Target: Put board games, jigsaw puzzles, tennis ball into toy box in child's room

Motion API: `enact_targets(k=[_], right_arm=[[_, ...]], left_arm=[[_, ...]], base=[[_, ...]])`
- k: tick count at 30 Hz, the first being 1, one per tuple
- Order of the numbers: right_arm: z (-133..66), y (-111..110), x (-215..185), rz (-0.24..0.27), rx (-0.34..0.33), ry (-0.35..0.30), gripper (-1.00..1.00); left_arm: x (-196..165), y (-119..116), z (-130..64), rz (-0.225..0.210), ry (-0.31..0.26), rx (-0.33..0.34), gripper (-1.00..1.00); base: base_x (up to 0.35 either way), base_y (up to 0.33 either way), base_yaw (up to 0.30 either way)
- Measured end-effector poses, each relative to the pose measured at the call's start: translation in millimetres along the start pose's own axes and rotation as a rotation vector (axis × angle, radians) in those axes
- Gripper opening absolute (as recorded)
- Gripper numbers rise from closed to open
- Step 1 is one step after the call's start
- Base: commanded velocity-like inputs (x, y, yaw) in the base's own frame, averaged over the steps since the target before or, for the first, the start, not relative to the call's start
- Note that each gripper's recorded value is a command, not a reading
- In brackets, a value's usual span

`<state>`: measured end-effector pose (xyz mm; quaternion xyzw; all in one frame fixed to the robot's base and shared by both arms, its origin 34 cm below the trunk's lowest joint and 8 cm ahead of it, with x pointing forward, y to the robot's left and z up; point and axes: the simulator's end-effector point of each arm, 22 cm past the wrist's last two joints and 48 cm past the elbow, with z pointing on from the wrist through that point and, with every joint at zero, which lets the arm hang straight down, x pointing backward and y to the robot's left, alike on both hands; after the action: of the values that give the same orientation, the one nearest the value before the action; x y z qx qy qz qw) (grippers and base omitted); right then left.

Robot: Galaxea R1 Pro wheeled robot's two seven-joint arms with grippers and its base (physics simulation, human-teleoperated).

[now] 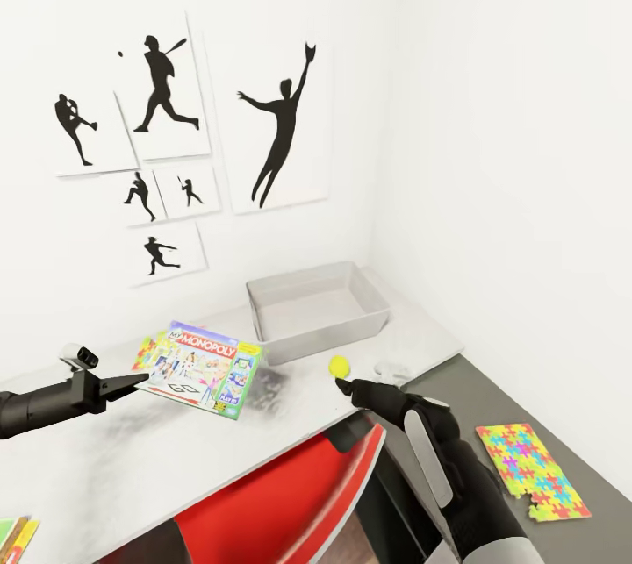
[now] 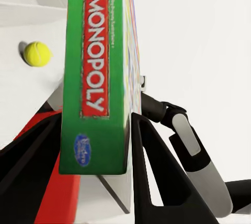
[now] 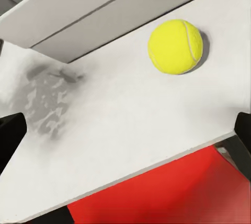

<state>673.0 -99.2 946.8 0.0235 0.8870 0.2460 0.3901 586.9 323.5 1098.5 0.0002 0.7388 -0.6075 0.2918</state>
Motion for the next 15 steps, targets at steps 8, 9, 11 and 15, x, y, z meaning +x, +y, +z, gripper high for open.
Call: enact_targets(k=[8, 9, 11, 15], right_arm=[[0.1, 0.0, 0.0, 0.0, 0.0, 0.0, 1.0], [0.1, -0.1, 0.1, 0.0, 0.0, 0.0, 1.0], [-0.1, 0.0, -0.2, 0.0, 0.0, -0.001, 1.0], [0.1, -0.2, -0.3, 0.0, 0.0, -0.001, 1.0]], left_arm=[[0.0, 0.3, 0.0, 0.0, 0.0, -0.001, -1.0], [0.1, 0.4, 0.0, -0.001, 0.001, -0.001, -1.0], [0.2, 0.3, 0.0, 0.0, 0.001, -0.001, -1.0], [-0.1, 0.5, 0.0, -0.001, 0.0, -0.001, -1.0]], base=[[0.073, 0.014, 0.277], [0.162, 0.001, 0.208], [0.203, 0.001, 0.109], [0.144, 0.0, 0.039]])
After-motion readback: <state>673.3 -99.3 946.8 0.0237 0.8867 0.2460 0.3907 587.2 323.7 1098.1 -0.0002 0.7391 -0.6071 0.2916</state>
